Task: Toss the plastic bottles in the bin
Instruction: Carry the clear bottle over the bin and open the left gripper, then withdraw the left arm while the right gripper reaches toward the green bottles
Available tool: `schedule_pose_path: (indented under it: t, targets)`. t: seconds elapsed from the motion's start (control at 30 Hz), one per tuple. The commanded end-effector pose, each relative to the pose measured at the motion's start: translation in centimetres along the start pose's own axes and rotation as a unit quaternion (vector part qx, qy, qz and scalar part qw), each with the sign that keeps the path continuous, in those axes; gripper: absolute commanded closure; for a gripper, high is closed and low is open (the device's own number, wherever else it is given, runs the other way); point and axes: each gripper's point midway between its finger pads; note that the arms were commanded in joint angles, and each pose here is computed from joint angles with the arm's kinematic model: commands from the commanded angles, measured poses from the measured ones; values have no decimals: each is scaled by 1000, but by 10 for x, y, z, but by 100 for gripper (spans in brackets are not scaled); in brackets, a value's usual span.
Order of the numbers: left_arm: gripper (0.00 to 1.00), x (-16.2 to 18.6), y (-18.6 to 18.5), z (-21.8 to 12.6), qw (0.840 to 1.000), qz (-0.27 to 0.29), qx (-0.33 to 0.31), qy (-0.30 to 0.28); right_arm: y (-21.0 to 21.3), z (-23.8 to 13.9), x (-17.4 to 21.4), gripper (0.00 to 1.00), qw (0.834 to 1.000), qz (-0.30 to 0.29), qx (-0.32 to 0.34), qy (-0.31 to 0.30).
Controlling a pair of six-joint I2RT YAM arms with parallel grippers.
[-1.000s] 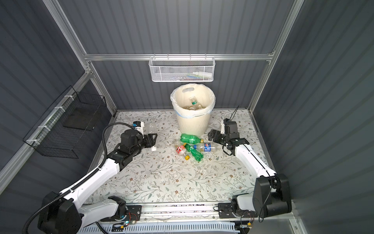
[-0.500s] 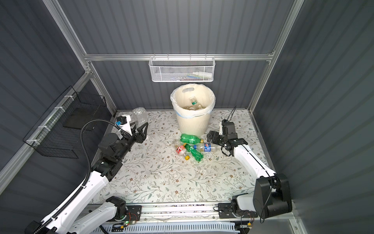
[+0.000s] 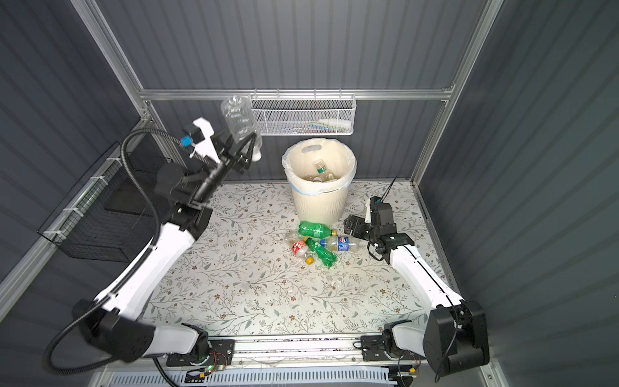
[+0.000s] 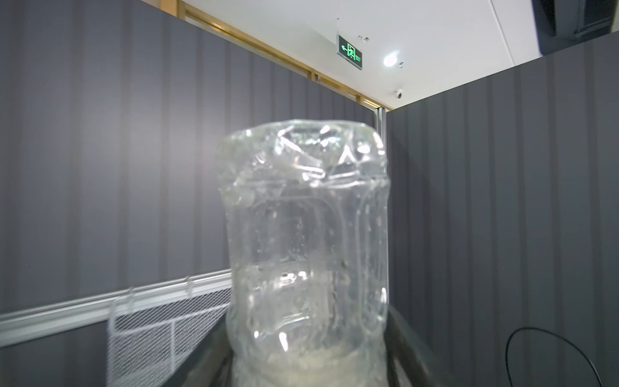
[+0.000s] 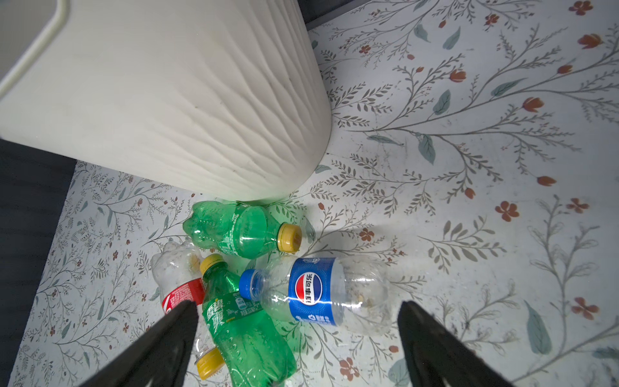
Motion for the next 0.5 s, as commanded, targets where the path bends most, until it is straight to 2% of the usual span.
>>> schedule_pose_path:
  t: [0.0, 0.03, 0.1, 0.27, 0.4, 0.47]
  targets:
    - [13, 76, 12, 60, 985, -105, 33, 136, 6, 1, 2, 5, 1000, 6, -12, -3]
    - [1, 96, 18, 69, 977, -111, 20, 182, 6, 0, 3, 5, 1000, 5, -11, -2]
    - [0, 115, 31, 68, 970, -106, -16, 220, 6, -3, 6, 5, 1000, 2, -10, -1]
    - [0, 84, 36, 36, 979, -52, -68, 187, 1, -2, 15, 5, 1000, -1, -3, 5]
    - [0, 68, 48, 2, 975, -24, -121, 185, 4, 3, 18, 5, 1000, -4, -10, 18]
    - [0, 71, 56, -16, 971, -19, -139, 195, 7, 5, 18, 5, 1000, -17, -9, 24]
Point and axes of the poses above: each gripper's point midway between its finger pads, its own z axis out along the fingers, its own y axis along the line the jaws close on, x = y × z
